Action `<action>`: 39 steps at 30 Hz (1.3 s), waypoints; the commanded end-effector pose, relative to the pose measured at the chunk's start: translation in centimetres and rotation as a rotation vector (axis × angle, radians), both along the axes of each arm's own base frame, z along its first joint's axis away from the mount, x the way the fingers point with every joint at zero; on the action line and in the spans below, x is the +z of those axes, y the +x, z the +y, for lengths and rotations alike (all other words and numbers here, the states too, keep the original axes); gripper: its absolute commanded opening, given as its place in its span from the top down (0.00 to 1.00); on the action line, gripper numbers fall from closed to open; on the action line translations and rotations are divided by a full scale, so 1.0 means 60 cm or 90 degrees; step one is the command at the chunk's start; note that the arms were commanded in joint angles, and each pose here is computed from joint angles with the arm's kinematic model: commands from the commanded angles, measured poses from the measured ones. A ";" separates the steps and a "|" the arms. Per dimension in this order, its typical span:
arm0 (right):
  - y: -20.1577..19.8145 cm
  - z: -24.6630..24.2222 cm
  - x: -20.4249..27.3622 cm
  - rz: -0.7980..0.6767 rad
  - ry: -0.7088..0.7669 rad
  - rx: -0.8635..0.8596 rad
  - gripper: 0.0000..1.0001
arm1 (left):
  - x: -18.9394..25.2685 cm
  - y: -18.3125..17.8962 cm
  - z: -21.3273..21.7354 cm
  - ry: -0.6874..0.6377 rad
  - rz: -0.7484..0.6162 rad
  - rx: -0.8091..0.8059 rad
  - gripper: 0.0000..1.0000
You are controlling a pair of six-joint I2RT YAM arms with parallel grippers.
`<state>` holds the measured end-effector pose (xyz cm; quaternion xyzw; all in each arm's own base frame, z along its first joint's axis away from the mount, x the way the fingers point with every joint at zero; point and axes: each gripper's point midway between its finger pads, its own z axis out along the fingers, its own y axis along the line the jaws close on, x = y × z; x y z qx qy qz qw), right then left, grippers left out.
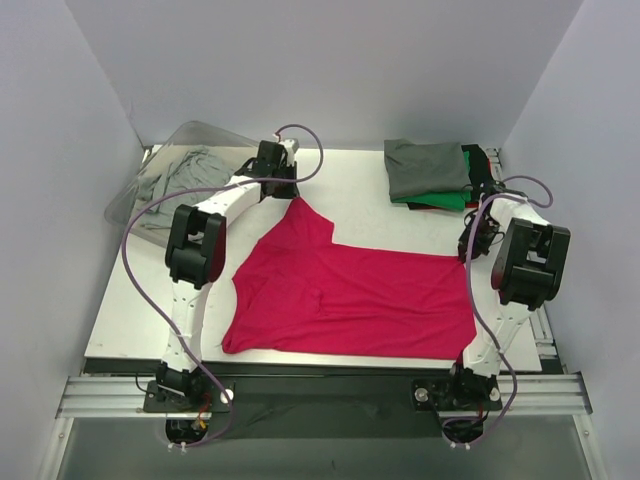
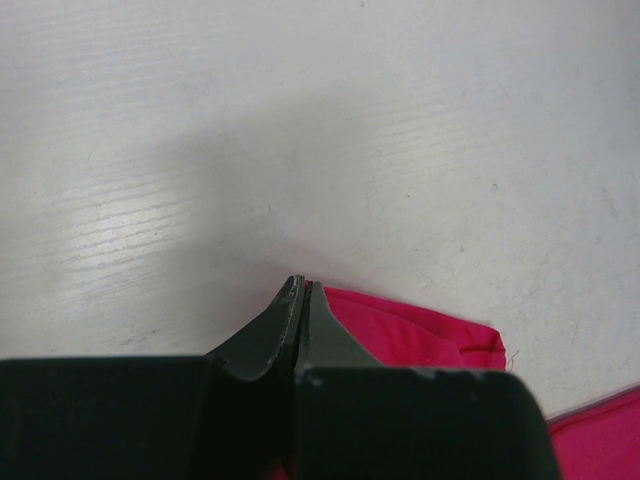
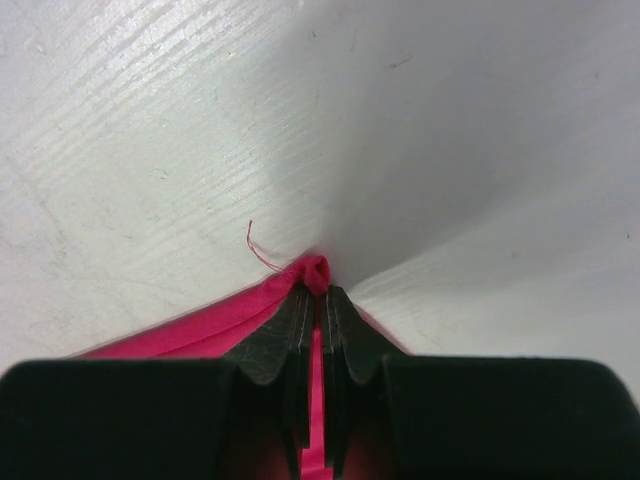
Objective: Fold and stack the t-shirts
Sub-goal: Grap the side of the flattened tshirt furthest away from the robot with both arms
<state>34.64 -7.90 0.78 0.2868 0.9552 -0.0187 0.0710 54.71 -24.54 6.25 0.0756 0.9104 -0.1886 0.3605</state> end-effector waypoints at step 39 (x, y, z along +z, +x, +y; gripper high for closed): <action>-0.004 0.027 0.085 -0.014 -0.098 0.026 1.00 | 0.176 -0.141 0.051 -0.088 -0.125 -0.084 1.00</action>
